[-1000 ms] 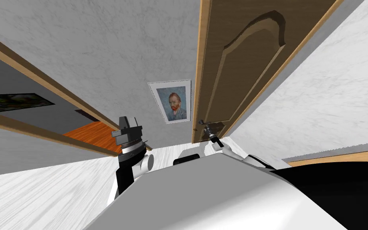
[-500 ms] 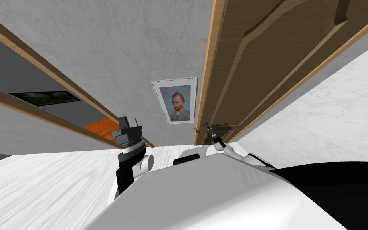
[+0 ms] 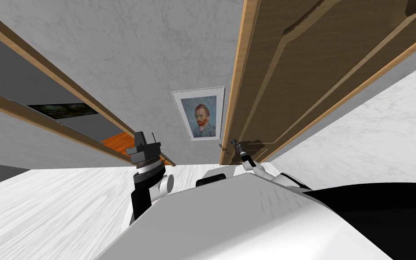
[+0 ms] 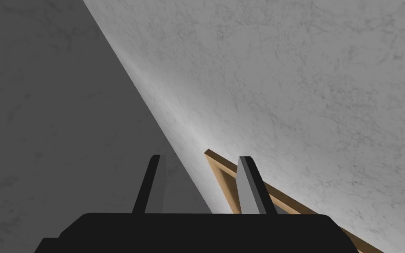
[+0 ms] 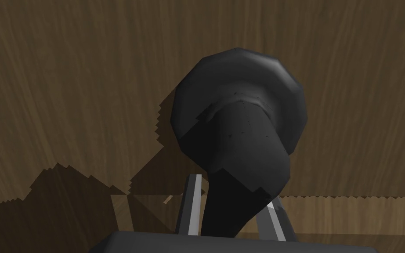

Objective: Pull the door open

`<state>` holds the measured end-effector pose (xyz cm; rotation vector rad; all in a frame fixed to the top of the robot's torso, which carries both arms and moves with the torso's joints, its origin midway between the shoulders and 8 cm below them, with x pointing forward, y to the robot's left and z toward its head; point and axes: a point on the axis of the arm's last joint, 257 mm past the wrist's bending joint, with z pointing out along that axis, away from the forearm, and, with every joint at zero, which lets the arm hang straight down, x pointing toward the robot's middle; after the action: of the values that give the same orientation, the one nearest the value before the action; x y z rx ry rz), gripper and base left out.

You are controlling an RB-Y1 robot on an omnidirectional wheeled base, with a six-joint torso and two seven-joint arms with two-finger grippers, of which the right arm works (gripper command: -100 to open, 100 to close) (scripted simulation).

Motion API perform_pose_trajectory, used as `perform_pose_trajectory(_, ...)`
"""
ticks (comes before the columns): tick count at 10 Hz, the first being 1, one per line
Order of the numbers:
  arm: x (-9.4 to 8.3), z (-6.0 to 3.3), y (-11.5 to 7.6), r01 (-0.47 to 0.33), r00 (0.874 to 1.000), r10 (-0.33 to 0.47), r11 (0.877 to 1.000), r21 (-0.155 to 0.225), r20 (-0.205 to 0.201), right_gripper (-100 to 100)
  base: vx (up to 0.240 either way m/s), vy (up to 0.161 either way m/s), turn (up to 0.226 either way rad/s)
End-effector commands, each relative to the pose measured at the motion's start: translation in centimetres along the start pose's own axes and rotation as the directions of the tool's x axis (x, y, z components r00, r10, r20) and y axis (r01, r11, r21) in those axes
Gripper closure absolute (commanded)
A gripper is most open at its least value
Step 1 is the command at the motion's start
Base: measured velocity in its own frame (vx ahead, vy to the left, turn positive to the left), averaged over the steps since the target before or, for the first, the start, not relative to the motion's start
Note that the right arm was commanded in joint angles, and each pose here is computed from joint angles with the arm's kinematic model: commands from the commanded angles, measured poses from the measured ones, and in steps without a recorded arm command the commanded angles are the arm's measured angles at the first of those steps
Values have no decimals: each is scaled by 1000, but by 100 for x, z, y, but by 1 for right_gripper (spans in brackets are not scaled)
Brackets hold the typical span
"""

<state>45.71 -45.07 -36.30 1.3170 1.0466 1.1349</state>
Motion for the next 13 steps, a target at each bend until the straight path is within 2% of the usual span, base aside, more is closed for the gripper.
perform_pose_trajectory(1, 6, 7, 13, 2, 1000, -2, 1000, -3, -2, 100, 0, 0, 0)
perform_pose_trajectory(4, 6, 7, 13, 2, 1000, -2, 1000, -3, -2, 100, 0, 0, 0)
perform_pose_trajectory(9, 6, -127, 26, 6, 997, -6, 1000, 4, -72, 100, -167, -35, 89)
perform_pose_trajectory(13, 22, -255, 24, 7, 991, -5, 1000, 16, -134, 100, -221, -83, 102)
